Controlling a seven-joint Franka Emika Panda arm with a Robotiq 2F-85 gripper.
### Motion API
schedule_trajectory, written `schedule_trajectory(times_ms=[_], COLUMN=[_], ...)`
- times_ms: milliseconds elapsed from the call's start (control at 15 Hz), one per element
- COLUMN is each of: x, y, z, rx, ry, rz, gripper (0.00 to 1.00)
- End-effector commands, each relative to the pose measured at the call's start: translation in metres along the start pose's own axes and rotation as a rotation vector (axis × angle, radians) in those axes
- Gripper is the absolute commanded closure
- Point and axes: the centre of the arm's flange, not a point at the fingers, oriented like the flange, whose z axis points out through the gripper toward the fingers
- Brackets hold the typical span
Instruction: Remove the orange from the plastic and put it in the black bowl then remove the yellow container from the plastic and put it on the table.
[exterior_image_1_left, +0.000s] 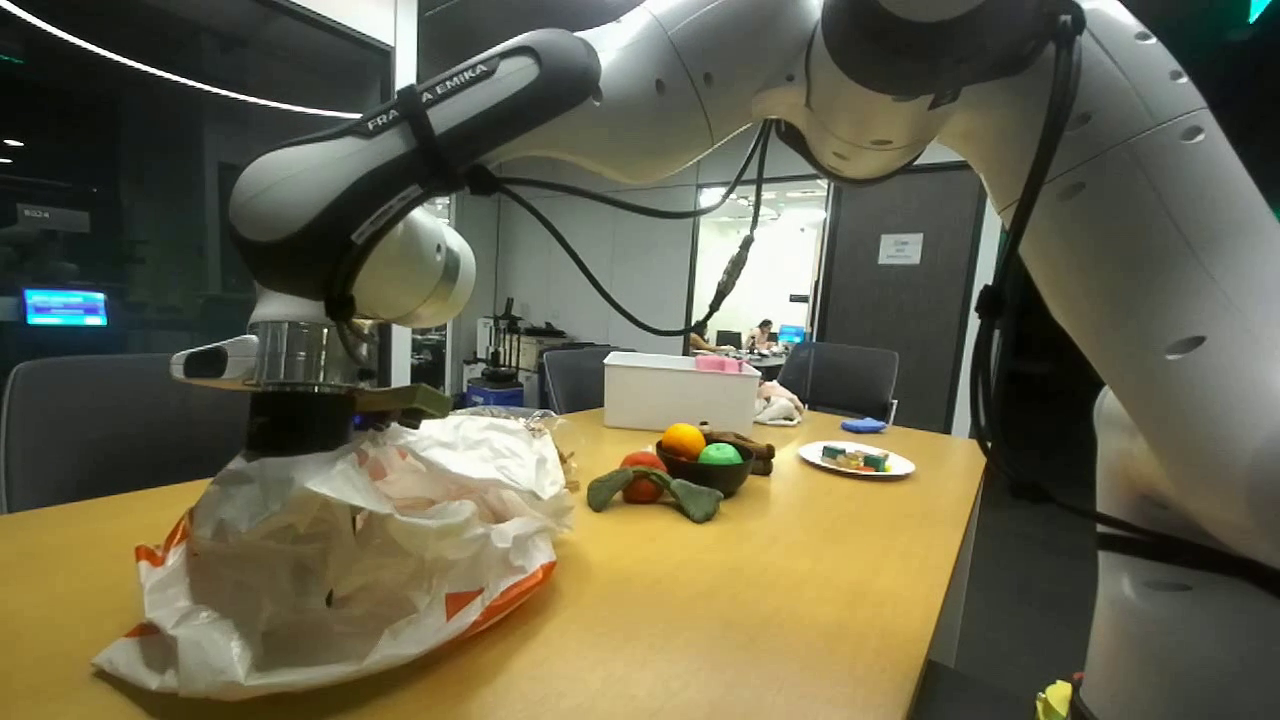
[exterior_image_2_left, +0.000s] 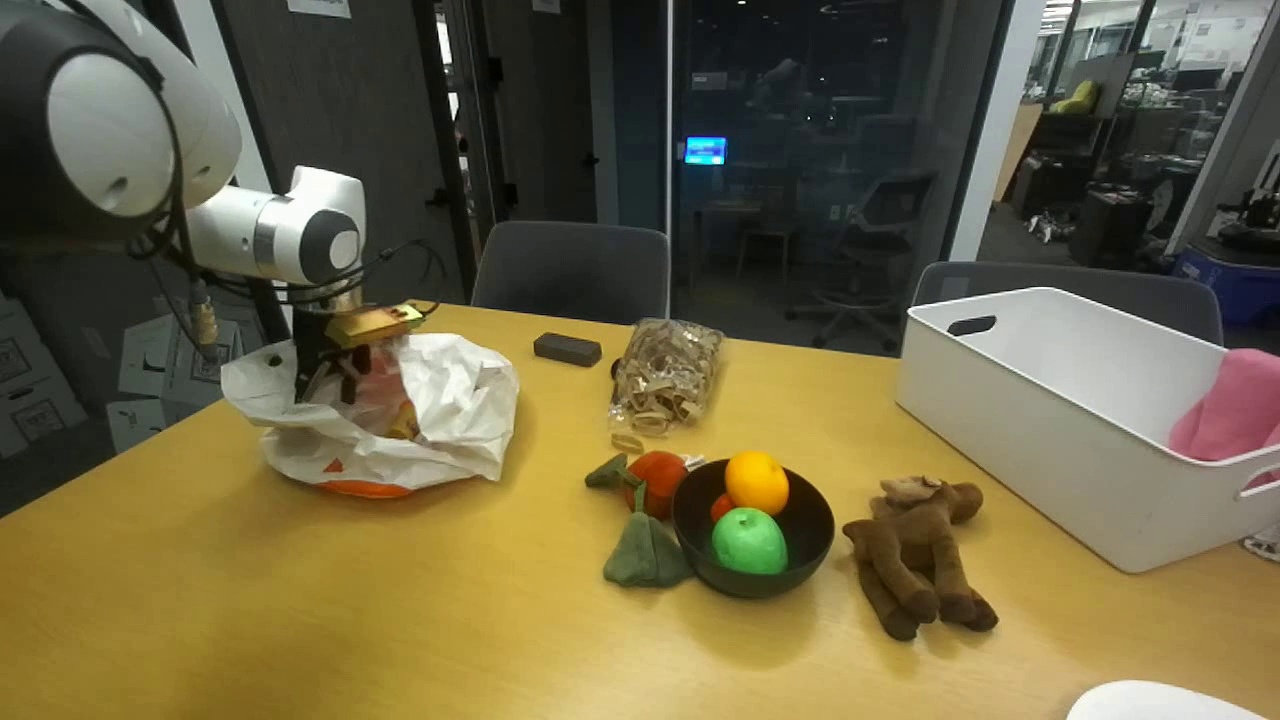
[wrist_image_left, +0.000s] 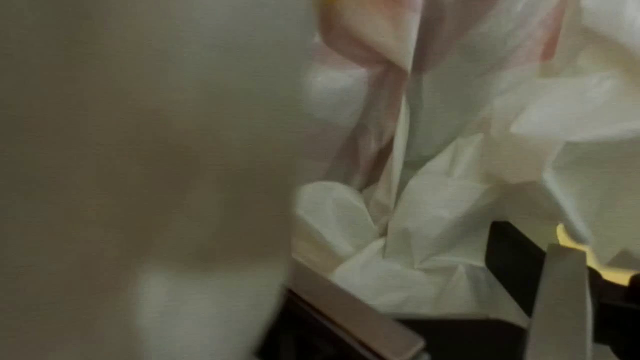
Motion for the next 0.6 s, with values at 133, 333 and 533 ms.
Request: schedule_trajectory(times_ms=[133, 333, 533], x=[0.011, 0.018, 0.026], y=[-0.015, -0.024, -0.030], z=[-0.006, -0.021, -0.045], rx=[-0.029, -0.106, -0.242], ry=[-0.322, -0.461, -0.505], rz=[-0.067, -0.103, -0.120], gripper=[0.00, 0.00, 0.00])
